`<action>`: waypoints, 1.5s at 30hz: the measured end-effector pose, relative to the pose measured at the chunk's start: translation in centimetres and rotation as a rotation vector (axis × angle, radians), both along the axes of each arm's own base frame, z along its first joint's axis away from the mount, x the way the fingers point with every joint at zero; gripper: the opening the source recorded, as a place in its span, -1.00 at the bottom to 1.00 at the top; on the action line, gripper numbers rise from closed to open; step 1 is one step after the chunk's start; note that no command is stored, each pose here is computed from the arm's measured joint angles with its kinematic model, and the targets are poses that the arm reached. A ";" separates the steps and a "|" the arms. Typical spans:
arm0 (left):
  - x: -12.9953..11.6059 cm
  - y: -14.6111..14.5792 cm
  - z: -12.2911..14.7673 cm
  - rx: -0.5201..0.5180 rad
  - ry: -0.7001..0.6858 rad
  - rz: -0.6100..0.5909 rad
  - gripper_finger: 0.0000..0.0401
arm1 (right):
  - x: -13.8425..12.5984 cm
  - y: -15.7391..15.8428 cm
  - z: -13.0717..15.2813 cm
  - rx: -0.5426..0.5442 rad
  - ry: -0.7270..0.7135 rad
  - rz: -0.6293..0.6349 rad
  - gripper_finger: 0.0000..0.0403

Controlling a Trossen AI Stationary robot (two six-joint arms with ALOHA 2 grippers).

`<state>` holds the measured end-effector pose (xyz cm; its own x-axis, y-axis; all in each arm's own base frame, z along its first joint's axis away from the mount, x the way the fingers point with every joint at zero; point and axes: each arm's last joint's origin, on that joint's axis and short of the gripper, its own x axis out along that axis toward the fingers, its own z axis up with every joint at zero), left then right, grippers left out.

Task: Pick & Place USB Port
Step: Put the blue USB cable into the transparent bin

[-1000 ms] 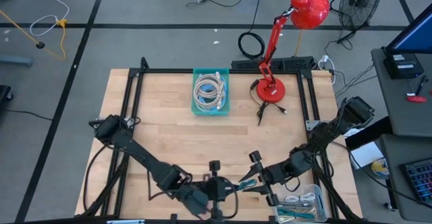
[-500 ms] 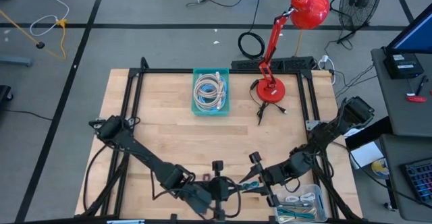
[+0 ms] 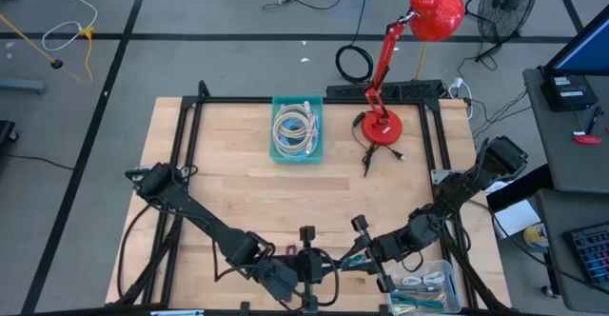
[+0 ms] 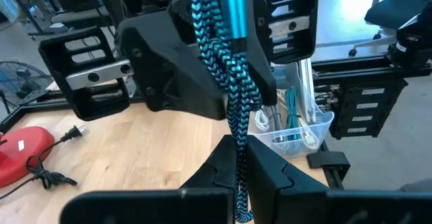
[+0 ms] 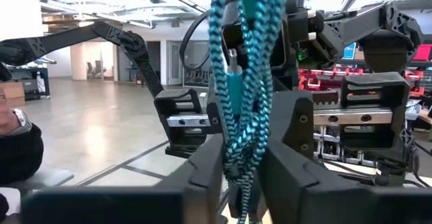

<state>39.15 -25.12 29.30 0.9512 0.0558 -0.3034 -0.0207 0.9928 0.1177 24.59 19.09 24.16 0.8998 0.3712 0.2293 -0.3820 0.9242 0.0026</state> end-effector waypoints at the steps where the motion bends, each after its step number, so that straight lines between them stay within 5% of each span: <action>1: 0.0 0.0 0.0 -0.005 -0.001 0.002 -0.95 | 0.0 0.0 0.0 0.000 0.000 0.000 -0.66; 6: -0.2 -0.2 -0.2 -0.066 0.033 -0.039 -0.73 | 0.0 0.0 -0.2 -0.011 0.014 0.002 -0.94; 13: -2.9 -1.8 -1.3 -0.052 0.220 -0.076 -0.47 | -0.4 0.0 0.1 0.037 0.075 0.025 -0.87; 22: -7.3 -3.0 0.3 -0.025 0.223 0.071 -0.44 | -4.5 -0.3 2.6 -0.018 0.590 0.146 -0.93; 32: -7.5 -2.8 0.3 -0.005 0.206 0.132 -0.44 | -9.4 3.6 6.0 0.070 1.101 0.216 -0.93; 45: -7.2 -2.4 0.1 -0.046 0.221 0.152 -0.44 | -9.8 8.2 -2.4 0.081 1.672 -0.019 -0.93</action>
